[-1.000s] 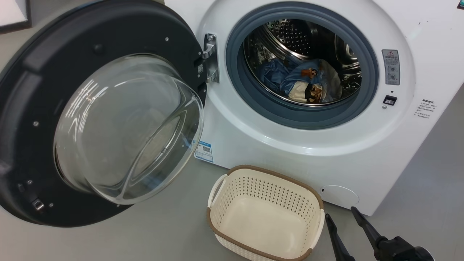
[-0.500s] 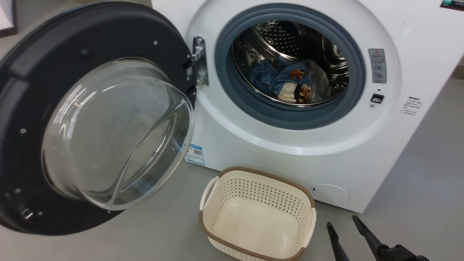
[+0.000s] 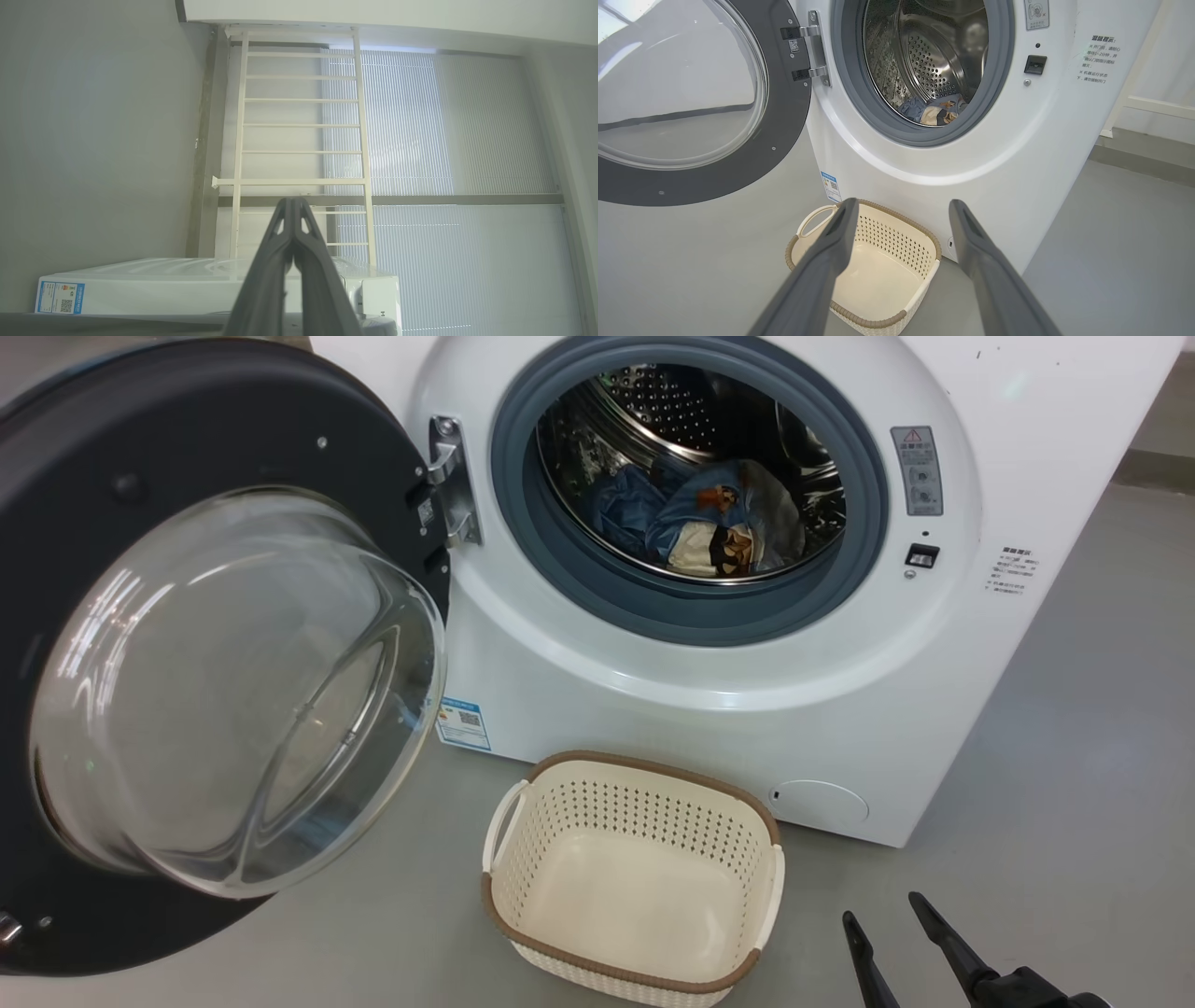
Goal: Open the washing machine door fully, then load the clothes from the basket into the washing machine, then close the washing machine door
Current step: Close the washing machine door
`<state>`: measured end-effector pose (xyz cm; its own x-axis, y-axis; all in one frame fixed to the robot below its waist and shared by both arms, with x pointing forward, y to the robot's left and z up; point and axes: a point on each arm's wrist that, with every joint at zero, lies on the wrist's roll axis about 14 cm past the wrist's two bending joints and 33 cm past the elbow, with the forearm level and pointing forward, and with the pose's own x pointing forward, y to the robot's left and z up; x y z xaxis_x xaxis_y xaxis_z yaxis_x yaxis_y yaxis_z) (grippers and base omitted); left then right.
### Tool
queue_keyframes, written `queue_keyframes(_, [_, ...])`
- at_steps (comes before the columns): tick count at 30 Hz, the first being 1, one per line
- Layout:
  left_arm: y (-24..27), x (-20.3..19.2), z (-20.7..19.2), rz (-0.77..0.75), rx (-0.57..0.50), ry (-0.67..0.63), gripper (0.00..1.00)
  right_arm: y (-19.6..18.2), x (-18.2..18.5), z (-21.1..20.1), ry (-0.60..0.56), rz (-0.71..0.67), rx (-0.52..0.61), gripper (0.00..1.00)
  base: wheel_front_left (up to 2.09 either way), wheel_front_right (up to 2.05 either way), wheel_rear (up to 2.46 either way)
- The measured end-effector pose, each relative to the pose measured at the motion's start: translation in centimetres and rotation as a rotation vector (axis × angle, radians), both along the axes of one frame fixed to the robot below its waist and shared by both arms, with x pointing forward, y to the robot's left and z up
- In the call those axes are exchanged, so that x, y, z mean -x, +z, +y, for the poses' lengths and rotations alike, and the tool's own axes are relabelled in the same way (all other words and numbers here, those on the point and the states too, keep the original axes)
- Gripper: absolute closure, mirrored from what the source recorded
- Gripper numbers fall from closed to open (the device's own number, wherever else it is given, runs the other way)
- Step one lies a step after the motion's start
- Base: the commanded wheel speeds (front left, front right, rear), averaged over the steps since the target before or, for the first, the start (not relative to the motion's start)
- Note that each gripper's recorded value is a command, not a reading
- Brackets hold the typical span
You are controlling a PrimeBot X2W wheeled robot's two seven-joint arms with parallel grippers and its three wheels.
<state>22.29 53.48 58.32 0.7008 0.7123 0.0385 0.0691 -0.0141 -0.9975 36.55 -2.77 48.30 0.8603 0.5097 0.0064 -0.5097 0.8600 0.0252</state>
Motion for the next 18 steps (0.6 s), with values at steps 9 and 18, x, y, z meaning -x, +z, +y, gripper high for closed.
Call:
queue_keyframes(9, [-1.3,-2.3,-1.4,0.028,0.014,-0.107,1.00,-0.5,-0.2,-1.0,-0.029,0.014,0.004,0.00,0.00,0.00,0.00])
queue_keyframes(18, [-1.8,-3.4,-2.8,0.052,0.009,-0.251,1.00,-0.5,-0.1,-1.1,-0.030,0.005,0.023,0.00,0.00,0.00,0.00])
